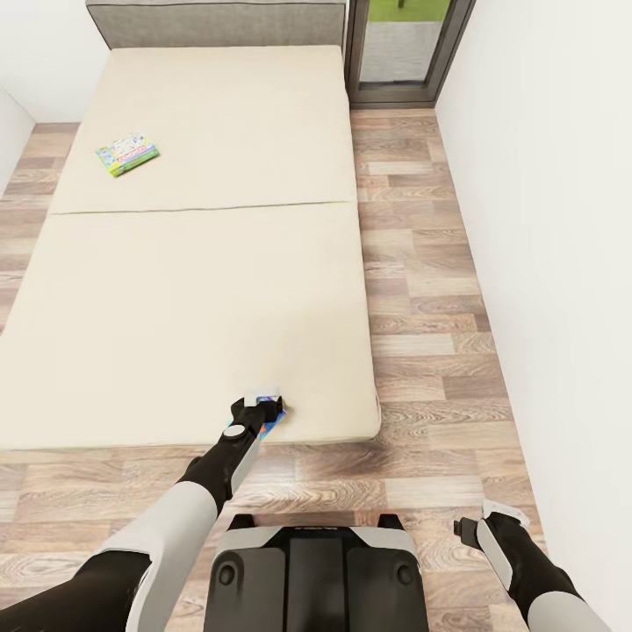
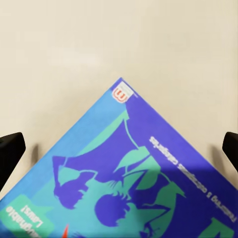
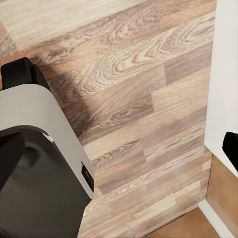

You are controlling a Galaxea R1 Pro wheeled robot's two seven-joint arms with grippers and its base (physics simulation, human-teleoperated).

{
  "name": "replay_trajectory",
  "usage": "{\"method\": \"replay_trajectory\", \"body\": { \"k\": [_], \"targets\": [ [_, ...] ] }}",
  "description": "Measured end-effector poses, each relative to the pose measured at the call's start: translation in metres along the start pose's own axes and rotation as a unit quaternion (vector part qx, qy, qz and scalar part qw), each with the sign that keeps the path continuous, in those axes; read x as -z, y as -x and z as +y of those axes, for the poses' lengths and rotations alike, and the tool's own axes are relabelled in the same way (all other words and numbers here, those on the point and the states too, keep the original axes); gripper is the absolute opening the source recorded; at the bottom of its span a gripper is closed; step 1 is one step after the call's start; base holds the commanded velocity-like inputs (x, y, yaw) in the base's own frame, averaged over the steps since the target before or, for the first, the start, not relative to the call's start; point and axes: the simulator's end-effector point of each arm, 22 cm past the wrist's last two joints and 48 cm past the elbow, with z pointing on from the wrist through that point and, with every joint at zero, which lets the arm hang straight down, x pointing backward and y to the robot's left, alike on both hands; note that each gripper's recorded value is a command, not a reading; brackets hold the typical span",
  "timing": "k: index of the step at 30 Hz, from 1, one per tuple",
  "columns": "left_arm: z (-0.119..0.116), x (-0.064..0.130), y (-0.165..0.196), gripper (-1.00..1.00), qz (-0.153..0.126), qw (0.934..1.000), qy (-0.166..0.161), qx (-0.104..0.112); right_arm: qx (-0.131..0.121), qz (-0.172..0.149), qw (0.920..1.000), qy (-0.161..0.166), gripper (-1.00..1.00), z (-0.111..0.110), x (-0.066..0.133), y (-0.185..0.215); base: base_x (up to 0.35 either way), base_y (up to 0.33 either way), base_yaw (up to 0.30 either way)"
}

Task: Put all the toys in the child's room - the three board games (two on the bed and one on the table), the two jigsaw puzzles on the table, and the tennis ball on the table - inside the toy box on the table in the child's room.

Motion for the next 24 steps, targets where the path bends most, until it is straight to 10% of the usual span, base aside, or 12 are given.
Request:
{"method": "replay_trajectory", "body": {
  "k": [24],
  "targets": [
    [-0.0007, 0.0000, 0.0010, 1.00, -0.001, 1.0000, -0.001, -0.001, 0.000, 0.000, 1.0000, 0.000, 1.00, -0.0001, -0.0002, -0.0004, 0.000, 0.000, 0.000]
  ]
}}
